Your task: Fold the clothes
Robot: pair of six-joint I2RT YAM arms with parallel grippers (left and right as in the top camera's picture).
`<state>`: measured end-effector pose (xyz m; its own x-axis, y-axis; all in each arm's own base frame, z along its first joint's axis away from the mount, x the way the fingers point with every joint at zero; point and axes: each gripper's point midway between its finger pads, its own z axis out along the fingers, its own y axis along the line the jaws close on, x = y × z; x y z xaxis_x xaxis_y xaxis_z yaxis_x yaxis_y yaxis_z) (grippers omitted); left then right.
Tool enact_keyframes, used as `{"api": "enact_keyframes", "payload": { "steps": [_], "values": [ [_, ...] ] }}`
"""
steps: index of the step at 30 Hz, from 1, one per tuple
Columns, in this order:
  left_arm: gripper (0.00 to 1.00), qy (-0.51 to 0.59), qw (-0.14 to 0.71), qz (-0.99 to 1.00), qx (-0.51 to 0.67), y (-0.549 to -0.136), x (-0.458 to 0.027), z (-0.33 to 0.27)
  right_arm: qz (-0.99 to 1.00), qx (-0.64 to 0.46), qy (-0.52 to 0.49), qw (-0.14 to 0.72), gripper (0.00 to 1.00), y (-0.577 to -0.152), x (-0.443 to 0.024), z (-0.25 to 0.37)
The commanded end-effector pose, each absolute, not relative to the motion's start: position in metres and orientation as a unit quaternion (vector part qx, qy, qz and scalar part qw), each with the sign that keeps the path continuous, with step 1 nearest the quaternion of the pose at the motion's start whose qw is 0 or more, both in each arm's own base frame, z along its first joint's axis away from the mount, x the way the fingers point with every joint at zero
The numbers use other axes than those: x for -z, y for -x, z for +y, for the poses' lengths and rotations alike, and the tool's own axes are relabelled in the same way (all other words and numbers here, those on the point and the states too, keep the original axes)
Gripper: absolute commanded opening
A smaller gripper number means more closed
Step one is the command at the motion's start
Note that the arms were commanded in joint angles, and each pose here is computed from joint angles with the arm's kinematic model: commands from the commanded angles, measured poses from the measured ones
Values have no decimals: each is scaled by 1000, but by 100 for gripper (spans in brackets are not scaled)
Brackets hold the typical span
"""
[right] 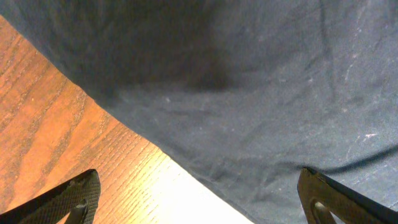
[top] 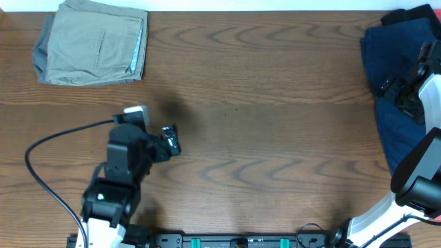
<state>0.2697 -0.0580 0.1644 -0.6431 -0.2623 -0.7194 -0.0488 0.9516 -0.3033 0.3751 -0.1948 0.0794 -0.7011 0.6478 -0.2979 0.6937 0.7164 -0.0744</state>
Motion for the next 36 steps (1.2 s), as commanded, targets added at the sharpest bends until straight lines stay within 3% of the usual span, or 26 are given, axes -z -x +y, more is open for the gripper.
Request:
{"api": "enact_keyframes", "payload": {
  "steps": [1,8,17,29,36],
  "values": [
    [98,79,438,889,109,-263,-165,-54,913,94,-375,132,99,-375,-83,-200],
    [98,79,476,867,122,-252,-182,-51,913,94,-375,132,99,-375,-83,-201],
    [98,114,501,853,98,-242,-171,-26,913,94,-375,132,99,-375,-83,-201],
    [98,179,622,758,76,-233,-169,18,913,94,-375,132,99,-375,-83,-201],
    [98,142,647,745,76,-240,-156,15,913,94,-375,132,99,-375,-83,-200]
  ]
}}
